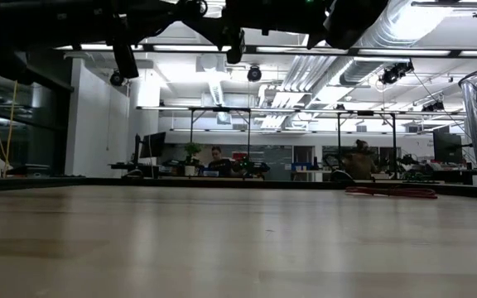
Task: Pick and place USB-C Cables
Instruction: Put the black charger cable into the transparent bin
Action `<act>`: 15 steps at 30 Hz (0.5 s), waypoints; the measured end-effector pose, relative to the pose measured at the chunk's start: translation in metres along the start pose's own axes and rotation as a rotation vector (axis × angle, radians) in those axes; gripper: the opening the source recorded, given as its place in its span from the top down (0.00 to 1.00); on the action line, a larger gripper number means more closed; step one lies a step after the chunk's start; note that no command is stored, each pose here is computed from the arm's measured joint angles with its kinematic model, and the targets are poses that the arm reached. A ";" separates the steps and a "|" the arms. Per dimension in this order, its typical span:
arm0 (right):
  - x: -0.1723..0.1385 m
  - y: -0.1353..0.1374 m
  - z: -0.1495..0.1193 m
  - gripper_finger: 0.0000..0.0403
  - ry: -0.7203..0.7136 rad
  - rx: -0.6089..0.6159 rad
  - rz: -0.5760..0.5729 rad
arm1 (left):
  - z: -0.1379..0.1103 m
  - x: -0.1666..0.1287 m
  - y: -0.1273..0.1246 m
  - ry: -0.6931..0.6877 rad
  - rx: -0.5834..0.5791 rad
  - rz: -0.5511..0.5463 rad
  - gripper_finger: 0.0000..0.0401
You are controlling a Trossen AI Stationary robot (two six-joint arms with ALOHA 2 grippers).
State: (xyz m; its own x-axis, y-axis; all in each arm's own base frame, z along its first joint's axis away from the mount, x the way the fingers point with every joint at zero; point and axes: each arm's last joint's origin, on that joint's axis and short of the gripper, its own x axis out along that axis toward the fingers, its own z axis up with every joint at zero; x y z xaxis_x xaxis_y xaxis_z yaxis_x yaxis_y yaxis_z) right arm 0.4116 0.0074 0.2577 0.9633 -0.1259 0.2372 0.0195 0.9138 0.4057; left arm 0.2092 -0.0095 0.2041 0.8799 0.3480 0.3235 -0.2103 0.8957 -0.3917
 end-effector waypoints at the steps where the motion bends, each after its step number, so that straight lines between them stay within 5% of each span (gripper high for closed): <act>1: 0.000 0.000 0.000 0.31 0.001 0.000 -0.001 | 0.000 0.000 0.000 0.001 0.001 0.002 1.00; 15: 0.000 -0.003 -0.004 0.31 0.027 0.004 -0.071 | -0.001 0.000 0.000 0.001 0.002 0.007 1.00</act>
State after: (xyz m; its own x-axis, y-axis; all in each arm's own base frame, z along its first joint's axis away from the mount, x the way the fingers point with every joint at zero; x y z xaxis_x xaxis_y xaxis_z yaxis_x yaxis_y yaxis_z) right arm 0.4125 0.0060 0.2526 0.9665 -0.1800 0.1832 0.0873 0.9012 0.4245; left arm 0.2096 -0.0094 0.2033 0.8790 0.3540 0.3195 -0.2172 0.8937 -0.3927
